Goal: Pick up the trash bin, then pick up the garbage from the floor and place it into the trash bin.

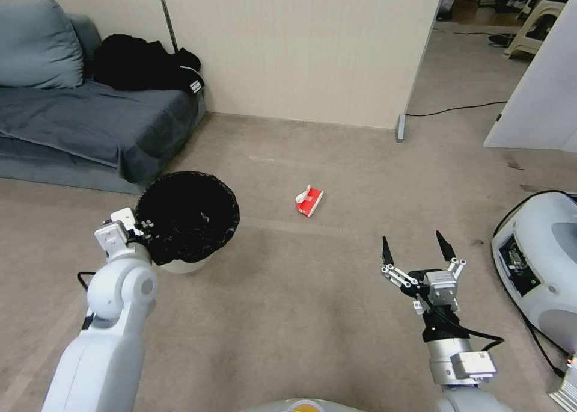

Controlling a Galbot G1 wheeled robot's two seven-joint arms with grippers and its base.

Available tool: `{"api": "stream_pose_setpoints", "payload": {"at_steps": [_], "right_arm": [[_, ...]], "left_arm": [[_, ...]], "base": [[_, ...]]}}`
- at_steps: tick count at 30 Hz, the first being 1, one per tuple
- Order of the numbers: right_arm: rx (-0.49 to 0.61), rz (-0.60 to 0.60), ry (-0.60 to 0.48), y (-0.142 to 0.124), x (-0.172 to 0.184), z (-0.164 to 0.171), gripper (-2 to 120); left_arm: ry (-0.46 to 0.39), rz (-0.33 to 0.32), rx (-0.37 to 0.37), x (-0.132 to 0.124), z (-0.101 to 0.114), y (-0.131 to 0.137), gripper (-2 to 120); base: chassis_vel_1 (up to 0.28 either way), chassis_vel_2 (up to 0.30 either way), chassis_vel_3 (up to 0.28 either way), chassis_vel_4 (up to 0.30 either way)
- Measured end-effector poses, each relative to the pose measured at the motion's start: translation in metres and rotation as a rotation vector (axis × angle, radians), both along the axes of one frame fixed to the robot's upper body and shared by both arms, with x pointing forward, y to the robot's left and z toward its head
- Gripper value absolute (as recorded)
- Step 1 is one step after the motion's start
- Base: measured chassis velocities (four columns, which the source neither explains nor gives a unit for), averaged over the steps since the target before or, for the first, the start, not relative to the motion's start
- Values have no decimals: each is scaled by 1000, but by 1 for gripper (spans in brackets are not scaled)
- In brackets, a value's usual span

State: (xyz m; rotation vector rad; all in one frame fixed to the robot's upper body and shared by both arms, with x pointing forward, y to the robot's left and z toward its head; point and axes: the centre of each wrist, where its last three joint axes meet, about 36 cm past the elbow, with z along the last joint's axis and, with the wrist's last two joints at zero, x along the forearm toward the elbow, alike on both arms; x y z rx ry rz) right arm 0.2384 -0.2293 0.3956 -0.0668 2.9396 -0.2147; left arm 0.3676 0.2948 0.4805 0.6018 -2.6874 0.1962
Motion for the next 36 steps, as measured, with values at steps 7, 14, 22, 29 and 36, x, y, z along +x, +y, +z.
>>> {"api": "stream_pose_setpoints", "payload": {"at_steps": [7, 14, 22, 29, 36], "right_arm": [[47, 11, -43, 5, 4, 3, 100], [55, 14, -86, 6, 5, 9, 100], [60, -24, -87, 9, -2, 3, 100], [60, -31, -73, 12, -3, -1, 100], [60, -27, -70, 14, -3, -2, 100]], "left_arm": [[-35, -82, 62, -53, 12, -20, 3], [-41, -126, 82, -86, 15, -41, 3], [-24, -140, 89, -110, 3, -54, 3], [-40, -144, 67, -127, -9, -62, 3], [-51, -139, 67, -128, -18, -63, 3]], "base": [[0, 0, 0, 0], [0, 0, 0, 0], [0, 0, 0, 0], [0, 0, 0, 0], [0, 0, 0, 0]]}}
